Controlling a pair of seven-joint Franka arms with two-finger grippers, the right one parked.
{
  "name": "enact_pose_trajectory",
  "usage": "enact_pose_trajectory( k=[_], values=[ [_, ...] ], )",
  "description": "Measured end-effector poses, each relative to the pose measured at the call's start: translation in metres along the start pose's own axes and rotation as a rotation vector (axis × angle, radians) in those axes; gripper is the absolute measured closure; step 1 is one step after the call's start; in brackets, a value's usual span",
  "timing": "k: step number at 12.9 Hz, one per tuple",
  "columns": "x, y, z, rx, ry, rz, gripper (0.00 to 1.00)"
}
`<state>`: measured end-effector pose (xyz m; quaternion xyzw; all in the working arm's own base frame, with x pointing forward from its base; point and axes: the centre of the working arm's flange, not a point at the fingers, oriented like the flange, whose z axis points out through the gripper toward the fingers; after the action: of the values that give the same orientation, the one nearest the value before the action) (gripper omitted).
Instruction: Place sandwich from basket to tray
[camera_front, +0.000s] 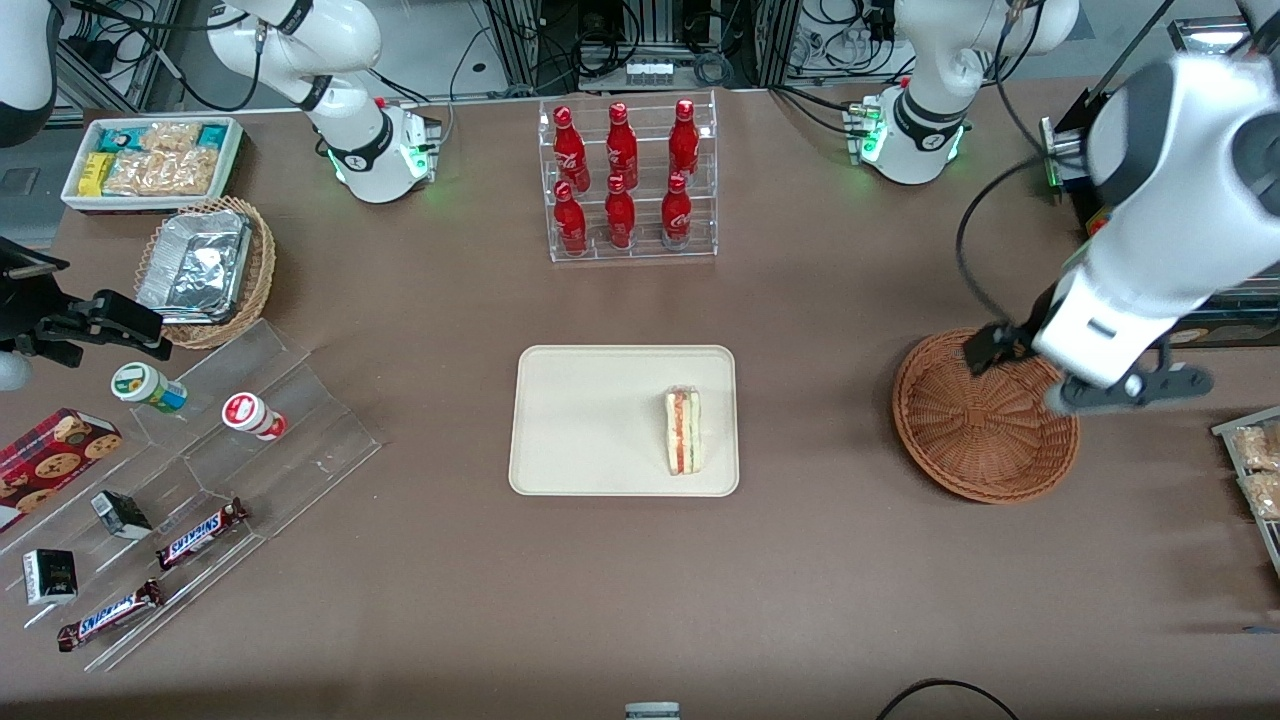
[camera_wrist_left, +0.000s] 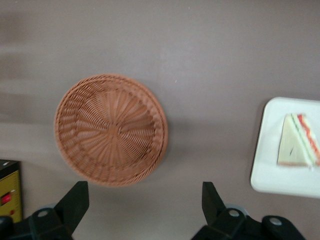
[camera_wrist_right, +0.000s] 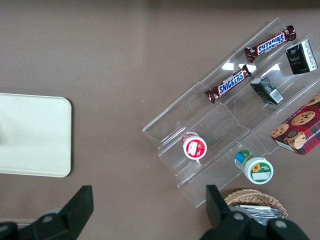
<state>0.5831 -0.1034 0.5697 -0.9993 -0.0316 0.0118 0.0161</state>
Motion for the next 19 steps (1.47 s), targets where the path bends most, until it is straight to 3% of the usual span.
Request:
enact_pose_trajectory(
  k=[4, 8, 11, 15, 19],
  values=[
    [-0.033, -0.059, -0.055, -0.019, 0.021, 0.035, 0.00],
    [-0.048, -0.075, -0.075, -0.022, 0.040, 0.062, 0.00],
    [-0.047, -0.073, -0.071, -0.019, 0.030, 0.082, 0.00],
    [-0.045, -0.073, -0.052, -0.018, -0.042, 0.122, 0.00],
    [-0.044, -0.073, -0.055, -0.035, -0.038, 0.121, 0.00]
  ],
)
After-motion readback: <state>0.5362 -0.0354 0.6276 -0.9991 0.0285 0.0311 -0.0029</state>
